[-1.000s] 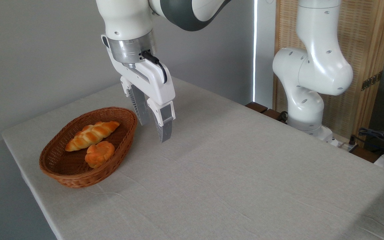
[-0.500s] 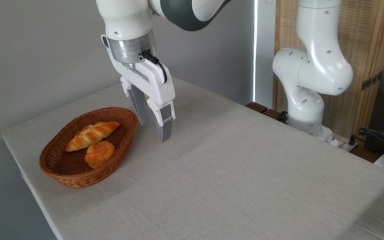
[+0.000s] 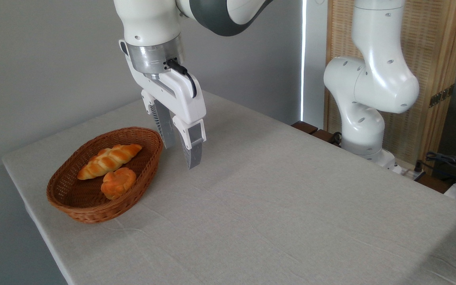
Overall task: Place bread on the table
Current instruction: 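Move the gripper over the basket and lower it toward the round bun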
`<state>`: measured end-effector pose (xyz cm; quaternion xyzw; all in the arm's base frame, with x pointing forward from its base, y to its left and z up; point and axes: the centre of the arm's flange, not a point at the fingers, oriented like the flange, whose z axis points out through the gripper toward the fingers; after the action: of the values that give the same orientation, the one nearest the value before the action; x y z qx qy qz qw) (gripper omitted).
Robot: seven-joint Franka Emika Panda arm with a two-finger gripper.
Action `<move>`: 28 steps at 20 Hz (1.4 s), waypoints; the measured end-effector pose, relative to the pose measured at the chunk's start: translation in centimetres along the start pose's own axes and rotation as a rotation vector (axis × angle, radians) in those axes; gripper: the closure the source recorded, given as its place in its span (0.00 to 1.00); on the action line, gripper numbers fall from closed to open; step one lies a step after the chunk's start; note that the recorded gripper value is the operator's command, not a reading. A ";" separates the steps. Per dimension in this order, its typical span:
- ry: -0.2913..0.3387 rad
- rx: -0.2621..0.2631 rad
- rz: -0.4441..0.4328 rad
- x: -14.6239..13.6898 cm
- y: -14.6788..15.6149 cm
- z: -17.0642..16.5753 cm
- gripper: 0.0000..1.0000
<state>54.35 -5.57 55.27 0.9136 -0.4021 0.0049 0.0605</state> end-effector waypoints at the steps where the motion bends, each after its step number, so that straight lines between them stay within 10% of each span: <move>1: 0.006 0.006 0.000 0.1 0.0 -0.1 0.00; 16: 0.171 0.053 -0.134 11.3 8.2 4.7 0.00; 28: 0.240 0.124 -0.108 15.8 6.9 11.9 0.00</move>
<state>59.54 -23.14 45.07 0.9287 -0.3411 0.1358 0.0521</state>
